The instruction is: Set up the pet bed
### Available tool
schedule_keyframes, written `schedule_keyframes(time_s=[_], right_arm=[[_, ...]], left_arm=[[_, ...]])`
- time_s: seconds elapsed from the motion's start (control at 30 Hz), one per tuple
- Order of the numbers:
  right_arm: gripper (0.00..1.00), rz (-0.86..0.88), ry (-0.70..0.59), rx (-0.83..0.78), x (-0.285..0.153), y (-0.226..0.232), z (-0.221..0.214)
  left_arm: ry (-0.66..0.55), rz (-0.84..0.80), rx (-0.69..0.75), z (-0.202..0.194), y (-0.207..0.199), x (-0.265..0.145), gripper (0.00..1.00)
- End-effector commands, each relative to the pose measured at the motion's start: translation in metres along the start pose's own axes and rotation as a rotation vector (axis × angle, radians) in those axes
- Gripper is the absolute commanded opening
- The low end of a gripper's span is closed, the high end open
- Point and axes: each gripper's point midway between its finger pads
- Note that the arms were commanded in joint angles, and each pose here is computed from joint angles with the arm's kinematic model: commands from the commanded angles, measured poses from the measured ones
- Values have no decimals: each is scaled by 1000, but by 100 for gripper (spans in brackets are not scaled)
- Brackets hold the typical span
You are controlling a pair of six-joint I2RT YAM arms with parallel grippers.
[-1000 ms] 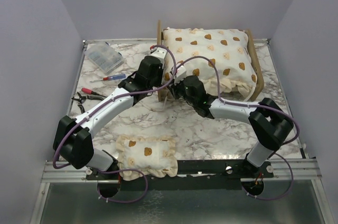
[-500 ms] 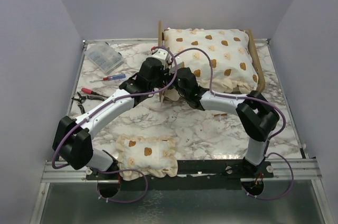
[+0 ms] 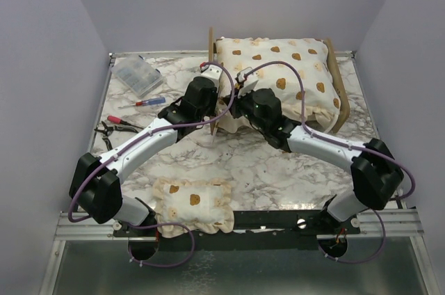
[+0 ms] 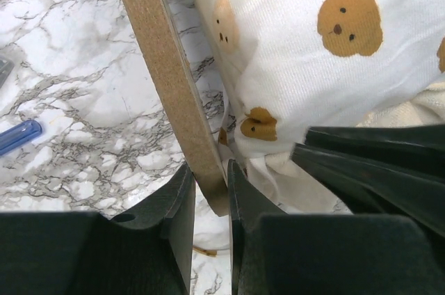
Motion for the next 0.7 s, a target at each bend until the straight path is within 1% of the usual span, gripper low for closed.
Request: schedule_keyframes(time_s=[0.0,0.1,0.2,0.3,0.47,0.67], right_arm=[[14,100,92,-51,-24,13,-34],[14,180,110,-25,-29,28,-51],[9,247,106,16,-26,42,-55],[5,272,109,44,-19,49,-60],[3,249,109,62,-6,48,-65],[2,149,59,58,6,31,-41]], left_arm=[[-41,-76,33,11,-17,-10,0],[-42,-74,33,11,-17,-10,0],[-42,-71,35,11,-16,-10,0],[-38,-75,34,10,-17,-9,0],[-37,-87,30,10,-19,-10,0],[-35,-92,27,10,-20,-10,0]])
Point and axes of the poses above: each gripper's point midway between its finger pads, its own x axis out along the fingers, its own y axis along the line the jaws close on, z = x × y, and after that the axes turned 8 degrees about -x, right-handed
